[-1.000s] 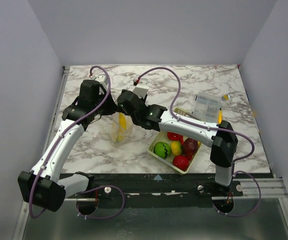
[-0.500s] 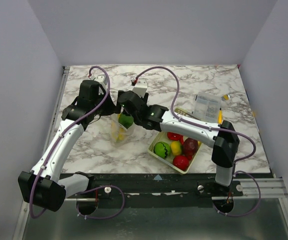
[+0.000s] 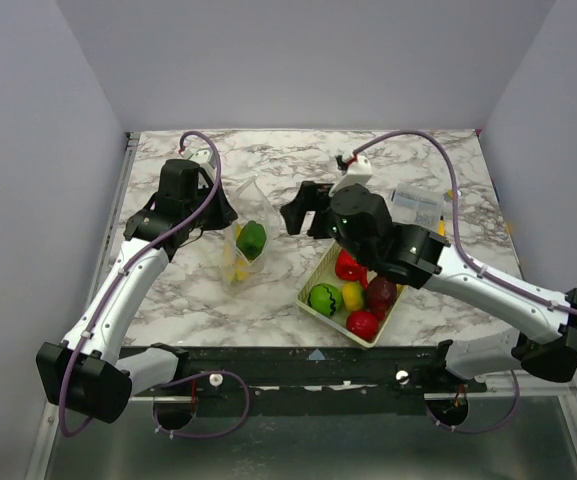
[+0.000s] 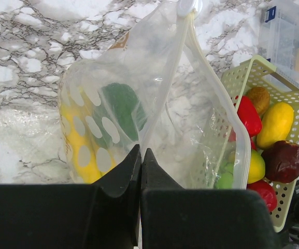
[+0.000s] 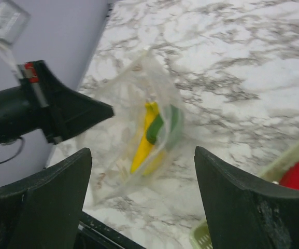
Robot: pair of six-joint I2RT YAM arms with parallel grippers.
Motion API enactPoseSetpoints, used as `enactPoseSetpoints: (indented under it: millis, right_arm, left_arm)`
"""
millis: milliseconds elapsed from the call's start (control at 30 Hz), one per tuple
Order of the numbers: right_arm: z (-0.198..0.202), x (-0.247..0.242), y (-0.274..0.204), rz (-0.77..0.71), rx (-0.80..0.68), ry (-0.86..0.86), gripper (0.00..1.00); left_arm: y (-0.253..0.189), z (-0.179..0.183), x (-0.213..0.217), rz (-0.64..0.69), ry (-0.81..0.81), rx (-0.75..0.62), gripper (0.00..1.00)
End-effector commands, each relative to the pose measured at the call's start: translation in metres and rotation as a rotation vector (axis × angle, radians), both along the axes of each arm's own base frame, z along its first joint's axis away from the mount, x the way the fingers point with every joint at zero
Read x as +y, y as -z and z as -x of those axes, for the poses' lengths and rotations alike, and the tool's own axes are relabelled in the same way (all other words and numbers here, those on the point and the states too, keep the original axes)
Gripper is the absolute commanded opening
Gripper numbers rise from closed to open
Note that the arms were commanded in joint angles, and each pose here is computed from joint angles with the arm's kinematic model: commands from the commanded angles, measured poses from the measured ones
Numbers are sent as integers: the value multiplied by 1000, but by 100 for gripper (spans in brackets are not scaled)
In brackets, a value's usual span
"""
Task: Place the food in the zip-top bag and seal the zipper
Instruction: Pick up the fake vegetable from the bin.
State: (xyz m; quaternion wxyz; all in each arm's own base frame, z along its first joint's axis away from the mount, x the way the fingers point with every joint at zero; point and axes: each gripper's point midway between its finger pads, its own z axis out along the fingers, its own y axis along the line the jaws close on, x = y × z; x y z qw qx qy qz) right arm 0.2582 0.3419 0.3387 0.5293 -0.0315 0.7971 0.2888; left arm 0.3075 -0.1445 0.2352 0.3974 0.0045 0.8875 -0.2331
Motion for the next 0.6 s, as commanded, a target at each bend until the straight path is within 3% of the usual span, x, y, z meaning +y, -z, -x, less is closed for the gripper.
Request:
enactPoseSetpoints:
  millis: [0, 233, 367, 567]
  right_arm:
    - [-10, -76, 58, 163, 86, 225, 82]
    - [-20, -124, 143, 186, 291, 302, 80]
    - [-20, -137, 191, 282, 407, 395, 85]
    - [-22, -153, 239, 416, 467, 471, 87]
  left_arm:
    - [-7, -2, -7, 26, 26, -21, 0]
    - [-6, -2, -8, 28, 30, -17, 0]
    - [-7, -2, -8, 29, 30, -20, 0]
    - [-7, -1, -8, 30, 32, -20, 0]
